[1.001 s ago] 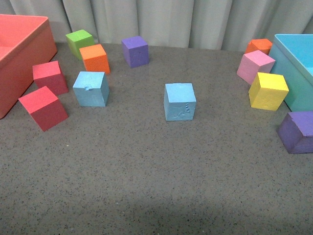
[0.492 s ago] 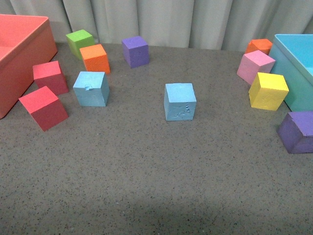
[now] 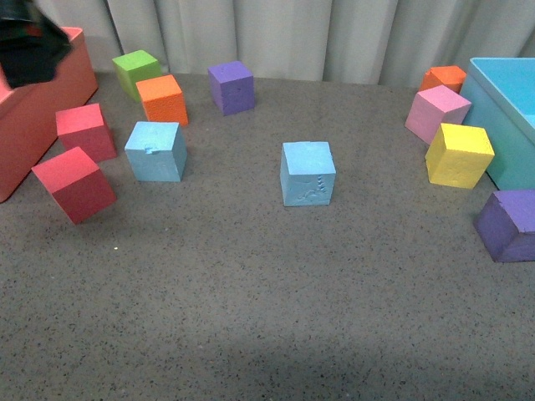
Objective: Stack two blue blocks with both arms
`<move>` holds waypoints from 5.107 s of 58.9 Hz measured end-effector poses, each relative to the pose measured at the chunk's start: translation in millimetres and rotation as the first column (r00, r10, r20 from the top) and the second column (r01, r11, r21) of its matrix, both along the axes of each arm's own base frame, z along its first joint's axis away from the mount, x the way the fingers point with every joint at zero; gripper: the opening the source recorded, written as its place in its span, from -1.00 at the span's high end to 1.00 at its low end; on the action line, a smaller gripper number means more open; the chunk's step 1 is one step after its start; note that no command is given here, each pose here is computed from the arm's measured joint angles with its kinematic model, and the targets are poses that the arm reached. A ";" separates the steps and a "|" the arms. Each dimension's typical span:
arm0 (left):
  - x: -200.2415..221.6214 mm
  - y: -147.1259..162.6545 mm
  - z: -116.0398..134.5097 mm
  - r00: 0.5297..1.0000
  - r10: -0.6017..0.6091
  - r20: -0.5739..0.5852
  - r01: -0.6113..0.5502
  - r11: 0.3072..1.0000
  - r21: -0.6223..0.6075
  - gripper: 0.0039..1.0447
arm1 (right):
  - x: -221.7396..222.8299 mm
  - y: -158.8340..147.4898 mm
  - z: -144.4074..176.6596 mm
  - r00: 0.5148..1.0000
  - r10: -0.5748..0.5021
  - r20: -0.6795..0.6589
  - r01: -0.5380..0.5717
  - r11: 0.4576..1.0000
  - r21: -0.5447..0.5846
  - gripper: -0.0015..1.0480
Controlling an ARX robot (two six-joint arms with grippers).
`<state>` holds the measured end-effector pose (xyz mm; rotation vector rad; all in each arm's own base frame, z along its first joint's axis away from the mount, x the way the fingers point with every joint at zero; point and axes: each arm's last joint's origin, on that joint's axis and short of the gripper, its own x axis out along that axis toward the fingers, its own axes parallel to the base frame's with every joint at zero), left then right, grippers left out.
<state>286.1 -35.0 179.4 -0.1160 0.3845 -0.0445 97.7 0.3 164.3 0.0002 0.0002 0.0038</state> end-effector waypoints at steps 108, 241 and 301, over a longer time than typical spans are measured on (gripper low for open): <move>158.6 -58.2 -105.7 0.846 0.042 -0.532 0.037 0.990 0.137 -0.02 | 0.0 0.0 0.0 1.000 0.000 0.000 0.000 1.000 0.000 -0.81; 110.1 -228.7 -24.0 0.868 -0.154 -0.472 0.205 0.977 0.059 -0.88 | 0.0 0.0 0.0 1.000 0.000 0.000 0.000 1.000 0.000 -0.81; -96.5 9.8 -17.6 0.931 0.021 0.364 -0.061 0.993 0.099 0.93 | 0.0 0.0 0.0 1.000 0.000 0.000 0.000 1.000 0.000 -0.81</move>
